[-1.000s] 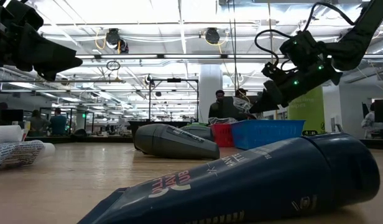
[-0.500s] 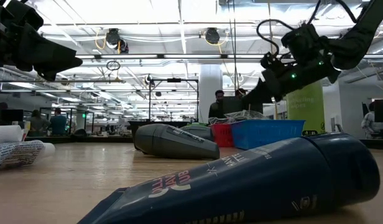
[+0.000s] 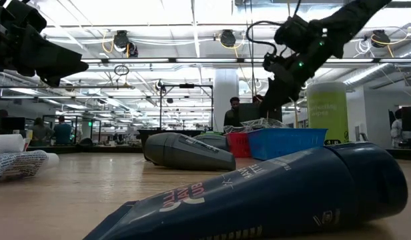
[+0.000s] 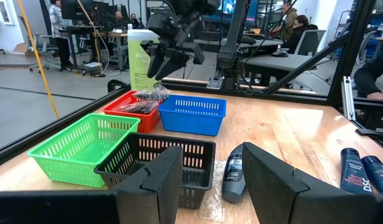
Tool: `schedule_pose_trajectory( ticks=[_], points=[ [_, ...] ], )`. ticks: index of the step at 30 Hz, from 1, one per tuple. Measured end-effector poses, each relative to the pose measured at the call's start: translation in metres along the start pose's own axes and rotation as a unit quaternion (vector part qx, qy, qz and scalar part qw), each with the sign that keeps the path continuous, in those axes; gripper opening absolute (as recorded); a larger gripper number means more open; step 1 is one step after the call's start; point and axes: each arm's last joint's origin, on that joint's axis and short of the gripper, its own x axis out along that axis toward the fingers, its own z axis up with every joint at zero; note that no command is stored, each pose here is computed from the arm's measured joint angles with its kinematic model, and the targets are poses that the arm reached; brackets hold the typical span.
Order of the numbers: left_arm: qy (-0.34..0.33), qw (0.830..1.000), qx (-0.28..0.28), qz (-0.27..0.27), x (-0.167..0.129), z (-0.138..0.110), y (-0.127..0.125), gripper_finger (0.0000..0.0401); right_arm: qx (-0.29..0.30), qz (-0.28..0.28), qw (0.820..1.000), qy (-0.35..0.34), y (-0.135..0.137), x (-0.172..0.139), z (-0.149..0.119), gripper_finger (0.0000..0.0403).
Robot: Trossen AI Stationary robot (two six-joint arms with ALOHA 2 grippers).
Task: Pick & Place Travel size toiletries
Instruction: Put the black hairbrush into the red bin, then put the bottom gray deodorant into the green bin
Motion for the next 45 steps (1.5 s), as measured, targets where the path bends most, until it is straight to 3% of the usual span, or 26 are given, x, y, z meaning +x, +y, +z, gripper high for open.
schedule_pose_trajectory(
  ticks=[7, 16, 23, 35, 37, 39, 41, 45],
  points=[
    [0.0, 1.0, 0.0, 0.0, 0.0, 0.0, 0.0, 0.0164, 0.003, 0.001, 0.999, 0.049, -0.001, 0.007, -0.006, 0.0117],
    [0.0, 1.0, 0.0, 0.0, 0.0, 0.0, 0.0, 0.0163, -0.007, -0.001, 0.993, 0.117, -0.004, 0.045, -0.026, 0.0115],
    [0.0, 1.0, 0.0, 0.0, 0.0, 0.0, 0.0, 0.0163, -0.036, -0.025, 0.995, 0.085, -0.005, 0.052, -0.022, 0.0114],
    [0.0, 1.0, 0.0, 0.0, 0.0, 0.0, 0.0, 0.0163, -0.028, -0.022, 0.999, 0.001, -0.002, 0.012, 0.003, 0.0114],
    [0.0, 1.0, 0.0, 0.0, 0.0, 0.0, 0.0, 0.0164, -0.008, 0.0, 1.0, -0.015, 0.003, 0.002, 0.007, 0.0114],
    [0.0, 1.0, 0.0, 0.0, 0.0, 0.0, 0.0, 0.0163, -0.007, 0.06, 0.997, -0.037, 0.011, -0.011, 0.01, 0.0114],
    [0.0, 1.0, 0.0, 0.0, 0.0, 0.0, 0.0, 0.0164, -0.021, 0.121, 0.99, -0.064, 0.024, -0.023, 0.011, 0.0114],
    [0.0, 1.0, 0.0, 0.0, 0.0, 0.0, 0.0, 0.0163, -0.034, 0.188, 0.974, -0.118, 0.05, -0.041, -0.004, 0.0107]
  ],
)
